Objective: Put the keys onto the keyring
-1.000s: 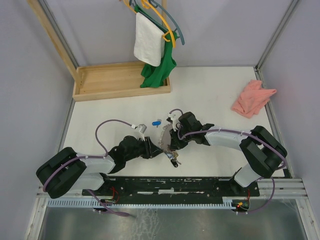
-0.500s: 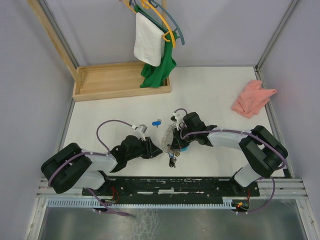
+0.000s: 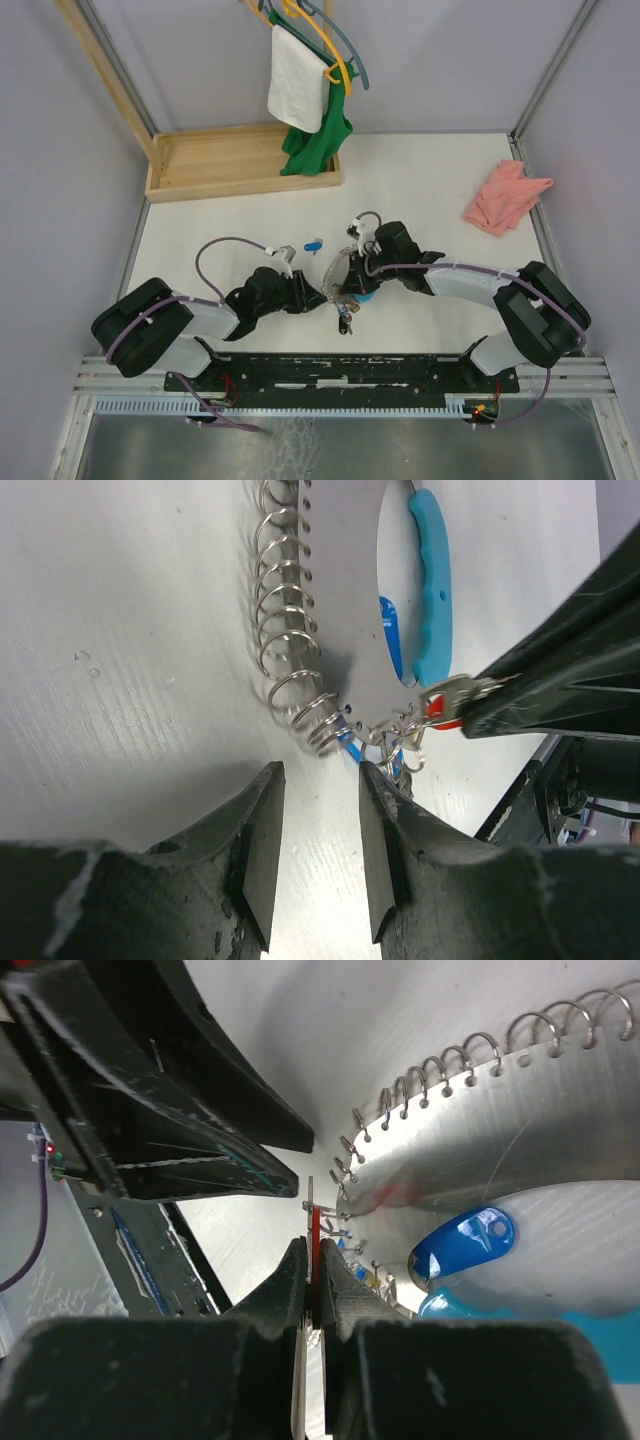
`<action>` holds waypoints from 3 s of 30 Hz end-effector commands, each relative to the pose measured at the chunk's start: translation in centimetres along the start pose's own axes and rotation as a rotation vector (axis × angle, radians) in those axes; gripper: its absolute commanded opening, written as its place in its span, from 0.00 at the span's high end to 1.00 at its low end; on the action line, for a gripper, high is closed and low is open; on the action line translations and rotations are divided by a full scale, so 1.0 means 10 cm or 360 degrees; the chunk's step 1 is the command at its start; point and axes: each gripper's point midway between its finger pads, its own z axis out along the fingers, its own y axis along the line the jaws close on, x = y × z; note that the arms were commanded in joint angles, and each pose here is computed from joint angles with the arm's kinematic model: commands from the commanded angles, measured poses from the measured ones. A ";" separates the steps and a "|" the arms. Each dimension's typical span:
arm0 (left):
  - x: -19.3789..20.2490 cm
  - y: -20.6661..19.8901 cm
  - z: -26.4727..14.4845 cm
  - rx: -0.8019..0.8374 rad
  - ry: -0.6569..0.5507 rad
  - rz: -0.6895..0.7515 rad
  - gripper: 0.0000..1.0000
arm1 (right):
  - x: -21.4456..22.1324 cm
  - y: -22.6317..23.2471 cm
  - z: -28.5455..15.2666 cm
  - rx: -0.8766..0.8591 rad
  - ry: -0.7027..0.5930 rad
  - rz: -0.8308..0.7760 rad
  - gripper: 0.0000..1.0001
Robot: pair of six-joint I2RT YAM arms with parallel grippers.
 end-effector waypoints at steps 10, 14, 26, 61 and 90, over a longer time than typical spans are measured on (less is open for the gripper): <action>-0.26 -0.28 -0.07 0.0196 -0.0177 0.0112 0.60 | -0.38 0.35 -0.30 -0.0115 -0.0211 -0.0143 0.99; -0.34 -0.34 -0.12 0.0240 -0.0249 0.0119 0.63 | -0.40 0.38 -0.33 -0.0119 -0.0226 -0.0148 0.99; -0.47 -0.49 -0.10 0.0406 -0.0391 0.0333 0.66 | -0.50 0.51 -0.47 -0.0144 -0.0276 -0.0199 1.00; -0.52 -0.77 -0.05 0.0686 -0.0470 0.0338 0.54 | -0.62 0.70 -0.66 -0.0192 -0.0347 -0.0266 0.99; -0.53 -0.91 -0.21 0.0785 -0.0492 0.0343 0.97 | -0.52 0.65 -0.74 -0.0129 -0.0320 -0.0293 0.99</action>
